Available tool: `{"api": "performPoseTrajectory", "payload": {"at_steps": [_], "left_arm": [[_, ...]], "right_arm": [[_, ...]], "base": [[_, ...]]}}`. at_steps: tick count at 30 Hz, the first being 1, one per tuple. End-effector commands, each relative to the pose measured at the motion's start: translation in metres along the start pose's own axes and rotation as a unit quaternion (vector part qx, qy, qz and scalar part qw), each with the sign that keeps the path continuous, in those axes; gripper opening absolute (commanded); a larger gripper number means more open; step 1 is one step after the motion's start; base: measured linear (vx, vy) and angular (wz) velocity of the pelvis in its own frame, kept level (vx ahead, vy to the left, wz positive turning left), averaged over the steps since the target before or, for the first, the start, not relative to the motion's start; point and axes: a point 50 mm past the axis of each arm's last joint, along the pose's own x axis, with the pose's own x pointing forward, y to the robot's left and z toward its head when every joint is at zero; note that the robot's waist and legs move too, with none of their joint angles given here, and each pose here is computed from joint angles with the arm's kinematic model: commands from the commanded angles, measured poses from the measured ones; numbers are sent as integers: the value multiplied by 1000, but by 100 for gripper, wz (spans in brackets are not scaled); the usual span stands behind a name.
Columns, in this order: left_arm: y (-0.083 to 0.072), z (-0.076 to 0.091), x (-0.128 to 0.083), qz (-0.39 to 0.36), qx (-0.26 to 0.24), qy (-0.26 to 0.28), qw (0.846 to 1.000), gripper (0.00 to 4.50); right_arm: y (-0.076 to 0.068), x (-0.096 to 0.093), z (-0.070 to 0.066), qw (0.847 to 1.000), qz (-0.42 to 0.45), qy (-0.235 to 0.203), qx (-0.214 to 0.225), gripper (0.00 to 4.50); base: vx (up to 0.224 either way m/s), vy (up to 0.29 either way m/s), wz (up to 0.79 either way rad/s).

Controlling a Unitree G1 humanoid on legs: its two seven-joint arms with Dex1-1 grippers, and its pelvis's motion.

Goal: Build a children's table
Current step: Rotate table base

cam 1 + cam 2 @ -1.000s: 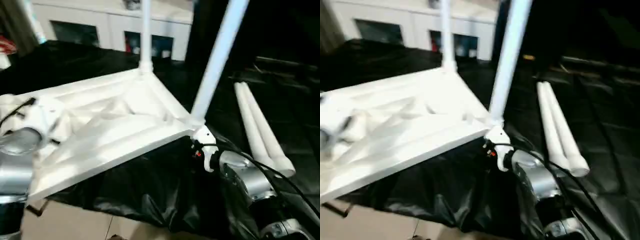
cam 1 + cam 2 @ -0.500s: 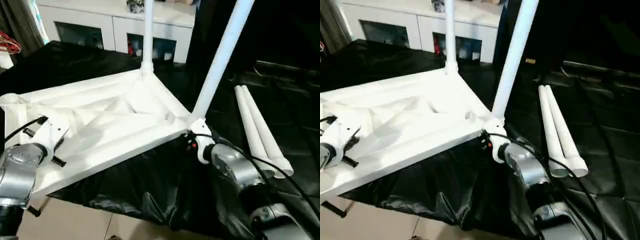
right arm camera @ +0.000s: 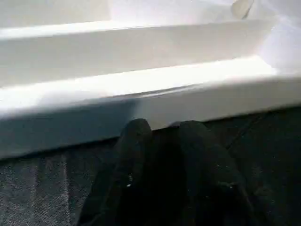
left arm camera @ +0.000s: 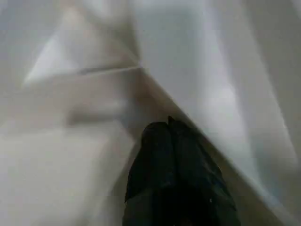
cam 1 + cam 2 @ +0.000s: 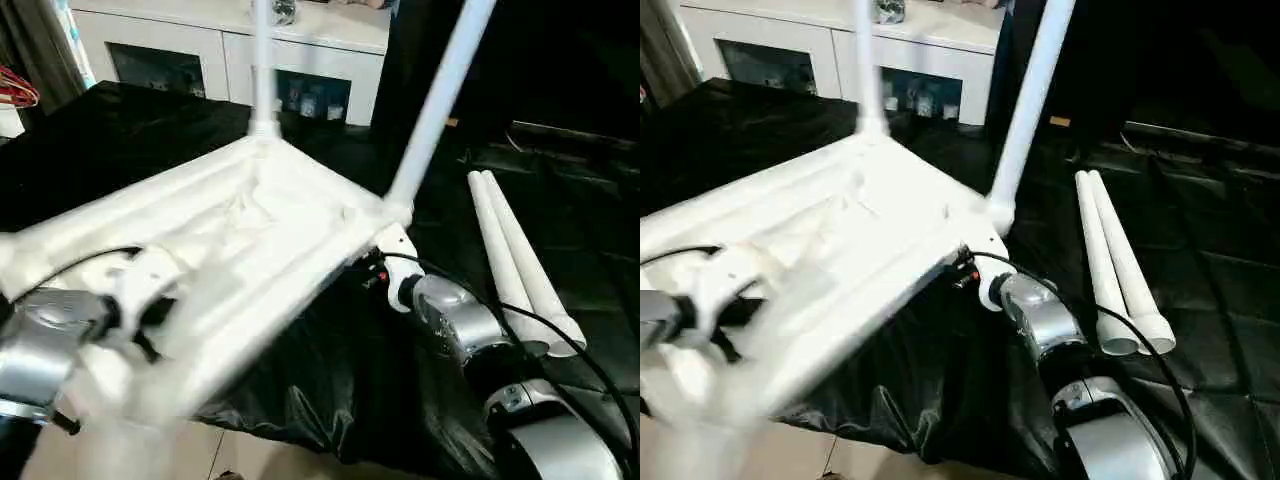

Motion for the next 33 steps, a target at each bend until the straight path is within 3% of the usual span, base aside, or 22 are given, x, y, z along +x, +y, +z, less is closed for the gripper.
{"api": "performPoseTrajectory", "payload": {"at_steps": [1,3,8,9,11,12,16,22,26,30,33], "left_arm": [[-14,13,11,-54,25,-22,998,0],[-23,29,24,-78,43,-37,995,0],[-29,51,45,-91,64,-59,992,0],[-28,61,55,-82,67,-72,992,0],[-27,64,58,-78,67,-76,992,0],[-19,74,69,-46,67,-89,993,0],[-6,90,84,11,74,-100,992,0],[11,102,100,101,77,-97,987,0],[15,101,104,126,83,-88,985,0],[19,101,107,145,94,-94,980,0],[19,104,100,129,104,-111,980,0]], "right_arm": [[-2,1,10,1000,0,-16,-13,100],[-7,-2,10,1000,-4,-16,-15,84],[-15,-6,10,1000,-16,-17,-21,46],[-20,-9,11,999,-23,-20,-24,36],[-22,-10,12,999,-25,-21,-25,25],[-30,-15,14,999,-37,-24,-28,14],[-43,-26,22,997,-55,-34,-37,5],[-65,-44,36,994,-80,-54,-55,5],[-71,-49,39,992,-98,-59,-53,5],[-80,-56,42,988,-143,-52,-37,5],[-81,-67,44,987,-145,-63,12,5]], "base": [[0,0,0],[0,0,0],[0,0,0],[0,0,0],[0,0,0],[0,0,0],[0,0,0],[0,0,0],[0,0,0],[0,0,0],[0,0,0]]}}
